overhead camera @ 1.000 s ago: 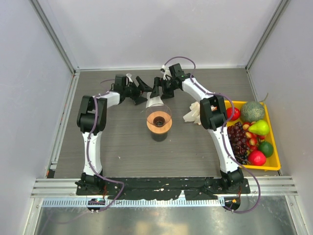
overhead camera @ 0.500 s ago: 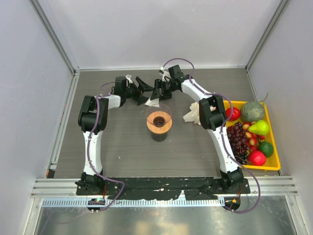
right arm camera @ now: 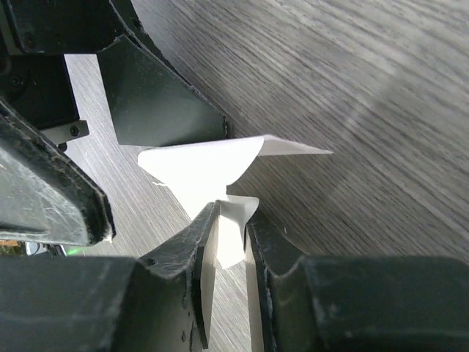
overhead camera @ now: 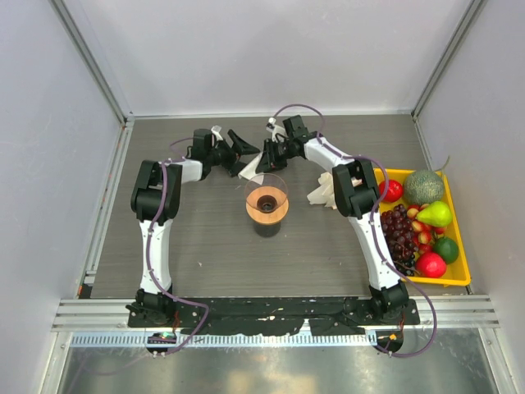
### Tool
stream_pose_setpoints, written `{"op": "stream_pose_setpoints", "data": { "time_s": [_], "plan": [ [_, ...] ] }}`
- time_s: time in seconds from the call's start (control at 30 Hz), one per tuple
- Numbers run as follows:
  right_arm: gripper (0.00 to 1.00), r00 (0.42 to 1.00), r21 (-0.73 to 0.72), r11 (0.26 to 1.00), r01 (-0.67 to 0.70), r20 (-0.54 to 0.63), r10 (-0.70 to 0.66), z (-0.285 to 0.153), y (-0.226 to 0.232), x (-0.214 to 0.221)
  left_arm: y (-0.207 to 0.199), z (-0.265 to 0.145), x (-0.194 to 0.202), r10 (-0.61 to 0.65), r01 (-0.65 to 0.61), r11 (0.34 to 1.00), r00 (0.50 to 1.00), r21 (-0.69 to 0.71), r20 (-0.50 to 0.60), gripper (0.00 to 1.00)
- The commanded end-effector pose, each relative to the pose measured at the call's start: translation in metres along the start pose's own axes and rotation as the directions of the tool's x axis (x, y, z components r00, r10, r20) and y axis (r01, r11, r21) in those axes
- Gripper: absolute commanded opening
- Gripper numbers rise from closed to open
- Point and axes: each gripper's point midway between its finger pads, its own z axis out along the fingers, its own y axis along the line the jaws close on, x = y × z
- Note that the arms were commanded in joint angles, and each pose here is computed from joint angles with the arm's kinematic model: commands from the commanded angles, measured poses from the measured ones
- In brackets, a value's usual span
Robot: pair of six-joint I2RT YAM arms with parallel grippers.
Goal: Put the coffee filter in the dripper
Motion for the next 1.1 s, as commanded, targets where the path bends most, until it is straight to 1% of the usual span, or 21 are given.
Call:
{"op": "stream_pose_setpoints", "data": {
  "time_s": [0.0,0.13,0.3,0.43,0.5,0.53,0.63,0.67,0.7,0.73,0.77,0.8,0.83,0.9,0.93,1.0,1.03,1.07],
  "plan": [
    [0.26,0.991,-0.066,0.994,0.093,0.104,-0.086,-0.028,0.036,-0.033,-0.007,-0.005,0.006,0.038,-0.037,0.999,0.999,0.027,-0.033,0.88],
    [0.26,0.988,-0.087,0.991,0.102,0.124,-0.091,-0.031,0.042,-0.036,-0.006,-0.011,0.012,0.089,-0.089,0.996,0.995,0.01,-0.052,0.8],
    [0.26,0.986,-0.103,0.989,0.105,0.138,-0.09,-0.033,0.046,-0.039,-0.004,-0.015,0.012,0.109,-0.11,0.994,0.992,-0.003,-0.055,0.59],
    [0.26,0.982,-0.116,0.985,0.13,0.154,-0.111,-0.037,0.053,-0.044,-0.007,-0.015,0.01,0.114,-0.114,0.994,0.992,0.005,-0.062,0.37],
    [0.3,0.978,-0.119,0.982,0.15,0.163,-0.13,-0.04,0.057,-0.046,-0.008,-0.016,0.008,0.113,-0.112,0.994,0.992,0.01,-0.055,0.31],
    [0.35,0.977,-0.119,0.981,0.154,0.168,-0.133,-0.043,0.057,-0.047,-0.011,-0.017,0.006,0.119,-0.118,0.993,0.992,0.02,-0.047,0.31],
    [0.43,0.964,-0.103,0.975,0.195,0.202,-0.172,-0.054,0.057,-0.059,-0.021,-0.024,0.001,0.14,-0.138,0.99,0.99,0.041,-0.033,0.27],
    [0.49,0.961,-0.099,0.974,0.203,0.21,-0.179,-0.057,0.057,-0.061,-0.026,-0.026,0.0,0.149,-0.147,0.988,0.988,0.049,-0.029,0.25],
    [0.52,0.956,-0.095,0.973,0.212,0.228,-0.186,-0.064,0.057,-0.069,-0.03,-0.03,-0.003,0.158,-0.157,0.986,0.987,0.058,-0.024,0.23],
    [0.58,0.951,-0.093,0.97,0.223,0.24,-0.196,-0.069,0.059,-0.073,-0.038,-0.034,-0.005,0.175,-0.173,0.982,0.984,0.071,-0.018,0.22],
    [0.61,0.941,-0.095,0.965,0.243,0.264,-0.211,-0.08,0.062,-0.082,-0.043,-0.038,-0.008,0.184,-0.182,0.98,0.983,0.08,-0.015,0.22],
    [0.68,0.933,-0.092,0.961,0.26,0.279,-0.226,-0.086,0.065,-0.088,-0.051,-0.042,-0.009,0.2,-0.198,0.976,0.98,0.093,-0.014,0.22],
    [0.7,0.919,-0.093,0.953,0.289,0.306,-0.249,-0.098,0.07,-0.098,-0.059,-0.046,-0.011,0.216,-0.214,0.971,0.976,0.104,-0.01,0.22],
    [0.79,0.884,-0.076,0.935,0.346,0.359,-0.298,-0.12,0.076,-0.115,-0.079,-0.057,-0.016,0.252,-0.25,0.96,0.968,0.13,0.001,0.22],
    [0.8,0.867,-0.068,0.925,0.374,0.379,-0.322,-0.128,0.08,-0.121,-0.088,-0.062,-0.016,0.269,-0.267,0.953,0.963,0.143,0.004,0.22],
    [0.87,0.814,-0.01,0.905,0.426,0.44,-0.378,-0.154,0.086,-0.14,-0.113,-0.075,-0.018,0.321,-0.319,0.932,0.947,0.173,0.019,0.22],
    [0.93,0.788,0.02,0.895,0.445,0.467,-0.402,-0.169,0.091,-0.149,-0.123,-0.082,-0.02,0.338,-0.338,0.923,0.941,0.185,0.031,0.22],
    [0.97,0.757,0.054,0.879,0.473,0.486,-0.437,-0.18,0.094,-0.158,-0.136,-0.089,-0.022,0.358,-0.36,0.911,0.933,0.201,0.047,0.22]
  ]
}}
